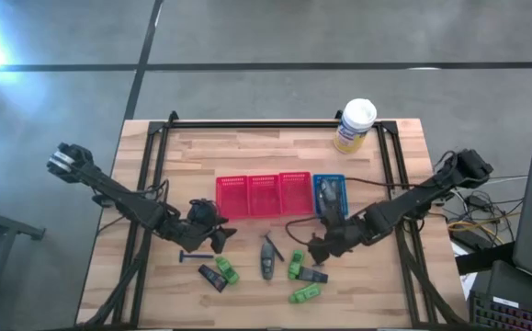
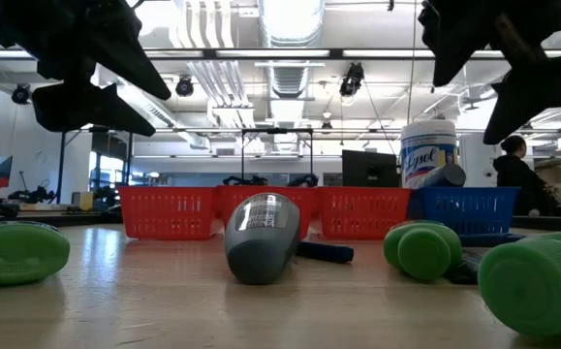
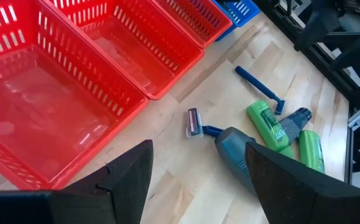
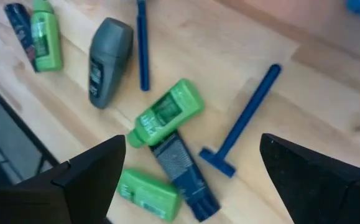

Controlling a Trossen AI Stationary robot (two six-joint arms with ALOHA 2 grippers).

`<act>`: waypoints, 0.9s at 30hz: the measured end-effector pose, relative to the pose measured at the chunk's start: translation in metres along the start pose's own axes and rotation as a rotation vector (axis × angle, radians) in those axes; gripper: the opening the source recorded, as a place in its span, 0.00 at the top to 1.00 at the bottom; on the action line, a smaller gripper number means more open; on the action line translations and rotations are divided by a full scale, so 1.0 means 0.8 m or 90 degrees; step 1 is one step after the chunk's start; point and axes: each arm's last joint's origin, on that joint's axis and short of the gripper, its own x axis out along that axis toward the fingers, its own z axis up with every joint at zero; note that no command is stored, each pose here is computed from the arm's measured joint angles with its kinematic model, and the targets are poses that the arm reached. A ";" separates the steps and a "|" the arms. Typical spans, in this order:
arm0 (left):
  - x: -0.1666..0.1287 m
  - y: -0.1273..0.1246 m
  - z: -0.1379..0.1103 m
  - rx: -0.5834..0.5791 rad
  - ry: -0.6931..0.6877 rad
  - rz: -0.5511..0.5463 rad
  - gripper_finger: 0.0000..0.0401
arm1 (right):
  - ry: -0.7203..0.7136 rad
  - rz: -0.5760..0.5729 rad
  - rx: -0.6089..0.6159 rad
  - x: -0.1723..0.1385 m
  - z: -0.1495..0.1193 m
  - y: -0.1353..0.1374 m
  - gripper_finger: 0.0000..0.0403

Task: Pick & Place Travel size toiletries
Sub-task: Put the gray deodorant into the blue bin

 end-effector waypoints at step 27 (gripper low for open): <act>0.076 -0.068 -0.051 -0.087 0.083 -0.044 0.35 | 0.057 -0.164 0.053 -0.022 -0.095 -0.049 0.09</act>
